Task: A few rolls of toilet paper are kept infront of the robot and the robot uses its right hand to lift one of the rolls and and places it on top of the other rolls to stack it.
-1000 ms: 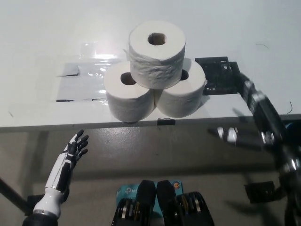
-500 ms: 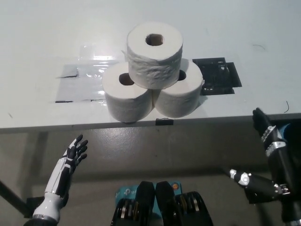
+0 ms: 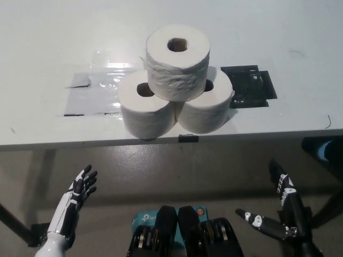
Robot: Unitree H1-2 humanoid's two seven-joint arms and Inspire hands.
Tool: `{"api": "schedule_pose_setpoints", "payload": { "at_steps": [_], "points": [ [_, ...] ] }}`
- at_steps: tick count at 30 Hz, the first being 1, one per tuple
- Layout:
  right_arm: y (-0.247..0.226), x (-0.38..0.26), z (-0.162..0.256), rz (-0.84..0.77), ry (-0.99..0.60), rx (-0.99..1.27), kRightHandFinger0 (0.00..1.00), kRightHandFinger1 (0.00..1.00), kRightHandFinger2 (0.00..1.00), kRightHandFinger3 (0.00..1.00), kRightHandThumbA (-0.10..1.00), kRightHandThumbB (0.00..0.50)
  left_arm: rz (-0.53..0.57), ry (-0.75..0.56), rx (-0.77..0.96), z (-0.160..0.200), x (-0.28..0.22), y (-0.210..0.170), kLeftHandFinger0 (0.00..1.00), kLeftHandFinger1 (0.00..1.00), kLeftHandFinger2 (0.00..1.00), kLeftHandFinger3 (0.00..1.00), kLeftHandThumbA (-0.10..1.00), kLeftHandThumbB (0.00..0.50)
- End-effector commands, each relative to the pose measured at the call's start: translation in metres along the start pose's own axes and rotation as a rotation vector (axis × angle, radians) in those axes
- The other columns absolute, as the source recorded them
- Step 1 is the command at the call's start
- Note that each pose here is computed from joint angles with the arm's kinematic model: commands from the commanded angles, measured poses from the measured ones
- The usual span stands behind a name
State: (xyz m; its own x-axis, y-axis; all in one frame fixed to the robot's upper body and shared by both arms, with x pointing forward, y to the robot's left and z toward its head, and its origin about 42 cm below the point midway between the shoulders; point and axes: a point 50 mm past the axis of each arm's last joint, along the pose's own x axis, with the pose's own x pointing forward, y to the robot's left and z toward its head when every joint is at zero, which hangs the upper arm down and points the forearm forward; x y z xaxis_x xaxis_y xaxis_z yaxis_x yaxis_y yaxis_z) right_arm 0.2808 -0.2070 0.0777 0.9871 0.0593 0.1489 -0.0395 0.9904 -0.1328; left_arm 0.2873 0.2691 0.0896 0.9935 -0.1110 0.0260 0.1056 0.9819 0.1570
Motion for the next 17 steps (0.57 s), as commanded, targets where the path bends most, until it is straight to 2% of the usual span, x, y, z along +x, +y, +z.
{"api": "schedule_pose_setpoints", "payload": {
  "at_steps": [1,5,8,12,17],
  "points": [
    [0.003,0.008,0.018,-0.066,-0.196,-0.026,1.0,1.0,1.0,1.0,1.0,0.133,-0.015,-0.116,0.016,0.019,-0.001,0.003,1.0,1.0,1.0,1.0,1.0,0.051],
    [0.004,0.009,0.026,-0.049,-0.227,-0.038,1.0,1.0,1.0,1.0,1.0,0.14,0.0,-0.11,0.006,0.015,-0.01,-0.001,1.0,1.0,1.0,1.0,1.0,0.029],
    [0.007,0.013,0.033,-0.027,-0.256,-0.049,1.0,1.0,1.0,1.0,1.0,0.137,0.01,-0.104,-0.003,0.012,-0.017,-0.005,1.0,1.0,1.0,1.0,1.0,0.041],
    [0.014,0.018,0.037,0.002,-0.274,-0.043,1.0,1.0,1.0,1.0,1.0,0.182,0.031,-0.1,-0.019,0.009,-0.026,-0.007,1.0,1.0,1.0,1.0,1.0,0.055],
    [0.021,0.018,0.032,0.026,-0.256,-0.044,1.0,1.0,1.0,1.0,1.0,0.185,0.057,-0.098,-0.028,0.009,-0.029,-0.003,1.0,1.0,1.0,1.0,1.0,0.064]
  ]
}}
